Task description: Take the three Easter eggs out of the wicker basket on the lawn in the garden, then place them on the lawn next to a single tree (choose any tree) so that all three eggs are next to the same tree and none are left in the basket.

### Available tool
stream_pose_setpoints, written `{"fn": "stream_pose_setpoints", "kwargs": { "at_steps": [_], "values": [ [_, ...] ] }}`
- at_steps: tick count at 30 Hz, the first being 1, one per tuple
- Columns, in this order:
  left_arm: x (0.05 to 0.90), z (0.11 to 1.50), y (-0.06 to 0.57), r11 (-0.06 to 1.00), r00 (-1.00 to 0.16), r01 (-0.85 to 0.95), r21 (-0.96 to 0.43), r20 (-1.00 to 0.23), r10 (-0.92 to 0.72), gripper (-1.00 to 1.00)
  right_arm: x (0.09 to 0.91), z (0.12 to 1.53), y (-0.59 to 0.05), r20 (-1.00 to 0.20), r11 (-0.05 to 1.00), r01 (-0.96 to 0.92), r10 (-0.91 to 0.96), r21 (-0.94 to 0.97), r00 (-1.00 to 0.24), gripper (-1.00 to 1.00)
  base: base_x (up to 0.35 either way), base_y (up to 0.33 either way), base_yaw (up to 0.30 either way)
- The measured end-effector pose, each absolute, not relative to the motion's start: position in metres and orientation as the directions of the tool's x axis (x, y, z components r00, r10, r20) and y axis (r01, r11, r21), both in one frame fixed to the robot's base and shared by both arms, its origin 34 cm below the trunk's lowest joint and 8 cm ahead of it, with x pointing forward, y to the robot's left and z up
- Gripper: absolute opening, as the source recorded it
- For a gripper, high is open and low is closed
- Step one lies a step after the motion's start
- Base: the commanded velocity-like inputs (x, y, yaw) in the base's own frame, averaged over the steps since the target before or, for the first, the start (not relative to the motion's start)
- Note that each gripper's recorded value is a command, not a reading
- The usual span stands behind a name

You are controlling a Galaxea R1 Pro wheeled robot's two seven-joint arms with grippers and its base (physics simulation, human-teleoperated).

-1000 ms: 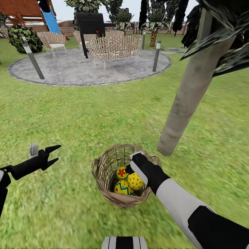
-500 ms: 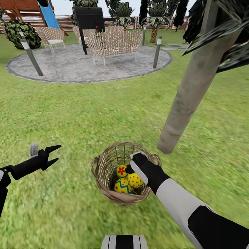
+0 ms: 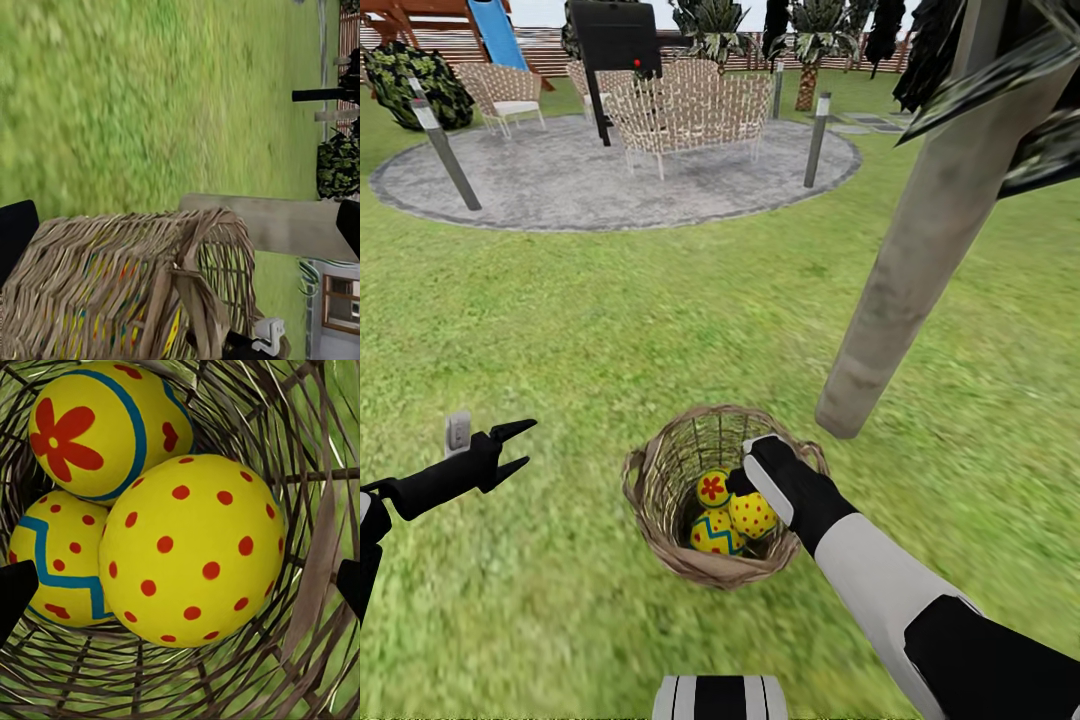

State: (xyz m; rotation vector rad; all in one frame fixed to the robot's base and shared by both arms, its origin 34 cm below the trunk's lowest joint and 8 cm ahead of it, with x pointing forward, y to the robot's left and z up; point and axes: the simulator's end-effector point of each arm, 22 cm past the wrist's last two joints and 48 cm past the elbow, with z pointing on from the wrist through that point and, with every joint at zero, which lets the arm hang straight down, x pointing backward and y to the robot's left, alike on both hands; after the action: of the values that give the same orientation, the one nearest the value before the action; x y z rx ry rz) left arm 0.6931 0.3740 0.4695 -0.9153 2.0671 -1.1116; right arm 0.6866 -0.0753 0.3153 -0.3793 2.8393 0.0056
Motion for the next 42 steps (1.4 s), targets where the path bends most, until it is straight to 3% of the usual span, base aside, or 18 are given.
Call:
{"fn": "stream_pose_setpoints", "kwargs": {
  "at_steps": [42],
  "values": [
    [0.69, 0.438, 0.374, 0.408, -0.583, -0.328, -0.852, -0.157, -0.797, 1.0, 0.678, 0.284, -0.076, -0.234, 0.967, -0.252, -0.25, -0.021, -0.939, 1.0, 0.0, 0.0, 0.0]
  ]
}}
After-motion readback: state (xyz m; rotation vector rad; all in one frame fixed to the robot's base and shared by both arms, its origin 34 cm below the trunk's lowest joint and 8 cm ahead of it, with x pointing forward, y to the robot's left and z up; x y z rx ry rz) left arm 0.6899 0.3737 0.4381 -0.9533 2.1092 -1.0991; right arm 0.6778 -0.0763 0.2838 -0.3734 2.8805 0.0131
